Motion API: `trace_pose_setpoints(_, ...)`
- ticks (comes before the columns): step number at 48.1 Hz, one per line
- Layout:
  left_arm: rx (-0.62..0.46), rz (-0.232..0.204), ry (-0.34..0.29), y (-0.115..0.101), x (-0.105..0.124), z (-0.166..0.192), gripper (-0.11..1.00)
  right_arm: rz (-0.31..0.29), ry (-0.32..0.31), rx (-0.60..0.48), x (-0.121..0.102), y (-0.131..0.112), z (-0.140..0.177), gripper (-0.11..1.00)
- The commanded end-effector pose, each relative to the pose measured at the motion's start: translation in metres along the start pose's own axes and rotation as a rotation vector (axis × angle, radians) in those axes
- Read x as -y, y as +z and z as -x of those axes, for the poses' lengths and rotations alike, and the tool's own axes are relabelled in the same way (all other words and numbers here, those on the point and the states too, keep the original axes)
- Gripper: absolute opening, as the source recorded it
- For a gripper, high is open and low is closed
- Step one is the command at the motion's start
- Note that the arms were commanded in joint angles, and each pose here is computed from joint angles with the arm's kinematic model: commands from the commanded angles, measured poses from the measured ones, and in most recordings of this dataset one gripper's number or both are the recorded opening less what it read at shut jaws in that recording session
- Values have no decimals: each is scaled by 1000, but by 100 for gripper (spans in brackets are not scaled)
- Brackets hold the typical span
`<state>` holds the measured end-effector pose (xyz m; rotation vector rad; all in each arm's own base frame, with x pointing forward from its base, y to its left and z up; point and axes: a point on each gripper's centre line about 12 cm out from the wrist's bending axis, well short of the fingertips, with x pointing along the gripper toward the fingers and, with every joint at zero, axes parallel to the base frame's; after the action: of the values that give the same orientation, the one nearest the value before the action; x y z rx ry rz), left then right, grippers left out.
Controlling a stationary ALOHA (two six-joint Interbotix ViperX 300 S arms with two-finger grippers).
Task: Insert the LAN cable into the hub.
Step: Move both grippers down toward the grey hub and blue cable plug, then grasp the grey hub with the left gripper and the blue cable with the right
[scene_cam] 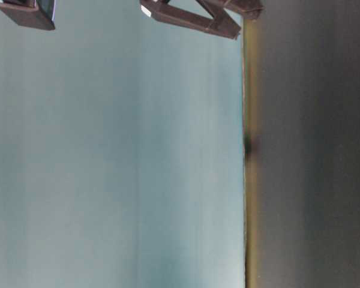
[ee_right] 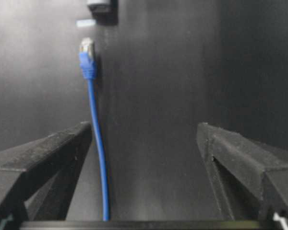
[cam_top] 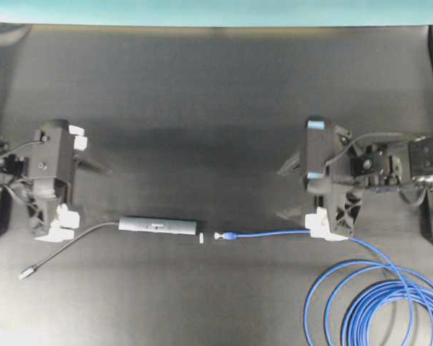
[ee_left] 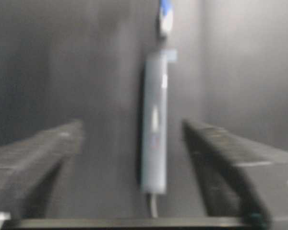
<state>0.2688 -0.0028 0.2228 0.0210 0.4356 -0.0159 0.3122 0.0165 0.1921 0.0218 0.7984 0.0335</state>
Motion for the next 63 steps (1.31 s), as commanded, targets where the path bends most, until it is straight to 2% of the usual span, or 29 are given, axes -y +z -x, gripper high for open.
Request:
trace_pose_setpoints(1,51,-1,-6,-1,1,-5,83,11,3,17,-2,4,-2,83)
trace_pose_setpoints(8,117,3,-14,-12,3,-14,75,11,4,44,-2,7,-3,81)
trace_pose_setpoints(12,146,6,-20,-18,4,-21,75,8,6,75,-2,10,-3,81)
trace_pose_setpoints(19,165,39,-37,-32,8,-37,75,5,7,115,-2,13,-3,81)
trace_pose_setpoints(32,181,67,-88,-66,21,-61,75,-12,9,119,-2,13,-4,81)
trace_pose_setpoints(38,204,98,-96,-80,22,-70,75,-20,10,122,-2,14,-4,81)
trace_pose_setpoints(55,168,114,-101,-111,24,-89,74,-30,12,138,-2,17,-6,81)
trace_pose_setpoints(63,149,112,-100,-116,24,-93,74,-31,14,139,-3,17,-6,81)
